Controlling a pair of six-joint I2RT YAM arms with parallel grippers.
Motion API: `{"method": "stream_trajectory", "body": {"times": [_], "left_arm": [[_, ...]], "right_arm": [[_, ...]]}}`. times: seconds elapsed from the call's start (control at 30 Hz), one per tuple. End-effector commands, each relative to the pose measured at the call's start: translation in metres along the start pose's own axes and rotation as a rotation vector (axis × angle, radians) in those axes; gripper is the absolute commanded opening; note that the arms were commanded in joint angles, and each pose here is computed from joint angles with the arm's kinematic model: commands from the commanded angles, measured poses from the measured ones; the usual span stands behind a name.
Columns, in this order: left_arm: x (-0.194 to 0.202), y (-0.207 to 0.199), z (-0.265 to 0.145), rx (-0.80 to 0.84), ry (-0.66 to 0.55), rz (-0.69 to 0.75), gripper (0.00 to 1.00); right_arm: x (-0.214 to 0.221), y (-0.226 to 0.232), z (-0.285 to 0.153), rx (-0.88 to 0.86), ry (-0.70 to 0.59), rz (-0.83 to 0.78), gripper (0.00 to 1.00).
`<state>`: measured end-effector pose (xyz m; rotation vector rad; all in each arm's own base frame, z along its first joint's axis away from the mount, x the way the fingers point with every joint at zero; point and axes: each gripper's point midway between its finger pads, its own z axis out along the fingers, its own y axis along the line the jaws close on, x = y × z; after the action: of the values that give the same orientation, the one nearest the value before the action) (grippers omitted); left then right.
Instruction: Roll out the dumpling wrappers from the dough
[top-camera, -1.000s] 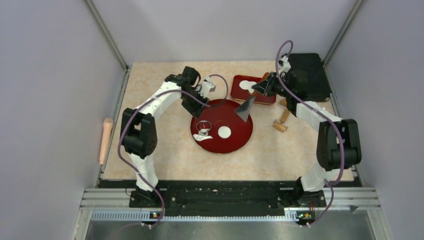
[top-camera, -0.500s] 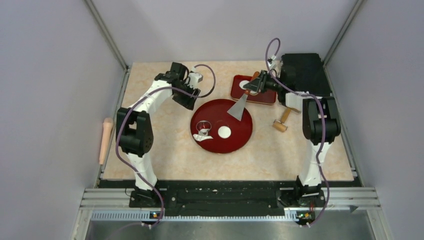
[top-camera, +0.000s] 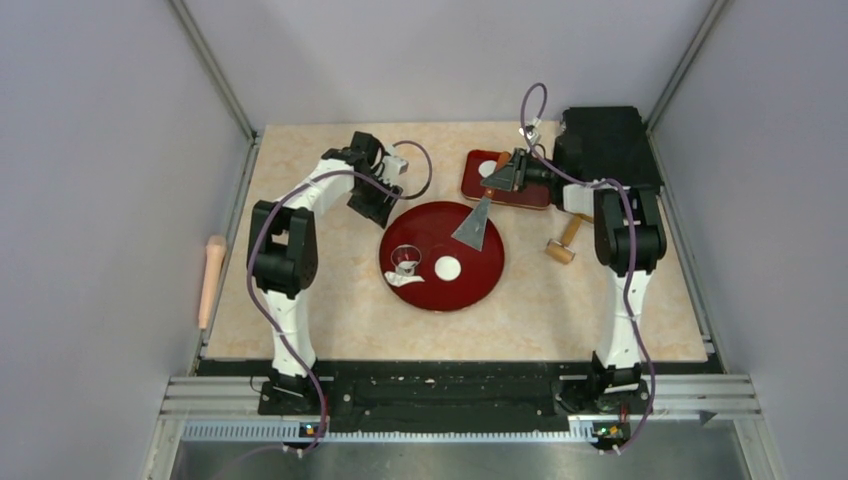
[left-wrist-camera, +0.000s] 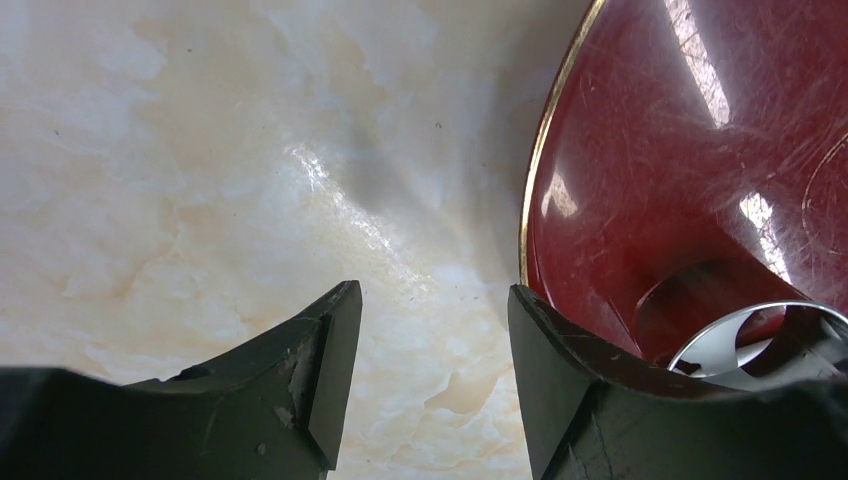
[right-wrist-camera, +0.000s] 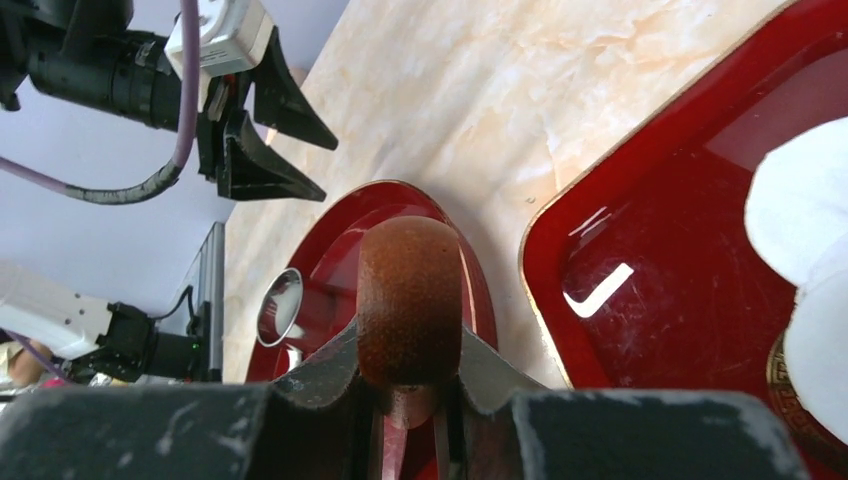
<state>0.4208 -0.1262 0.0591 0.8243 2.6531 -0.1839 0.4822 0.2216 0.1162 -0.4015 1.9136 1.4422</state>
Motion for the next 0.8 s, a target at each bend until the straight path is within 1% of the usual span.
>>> {"method": "stream_trajectory", "body": {"times": [0.0,0.17,0.37,0.57,0.77], "left_arm": [[-0.015,0.000,-0.004,0.014,-0.033,0.012,0.61],[-0.012,-0.003,0.001,0.032,-0.018,0.011,0.61],[-0.008,-0.005,0.010,0.050,0.003,0.009,0.61],[-0.003,-0.011,0.020,0.088,0.033,-0.007,0.61],[-0.005,-0.017,0.019,0.119,0.017,-0.033,0.60]], "right_arm": [[0.003,0.010,0.008,-0.086,0.007,-0.125,0.00],[0.021,0.017,0.011,-0.127,0.022,-0.090,0.00],[0.025,0.015,0.015,-0.149,0.025,-0.038,0.00],[0.027,0.018,0.018,-0.156,0.031,-0.037,0.00],[0.035,0.016,0.023,-0.150,0.051,-0.040,0.00]]}}
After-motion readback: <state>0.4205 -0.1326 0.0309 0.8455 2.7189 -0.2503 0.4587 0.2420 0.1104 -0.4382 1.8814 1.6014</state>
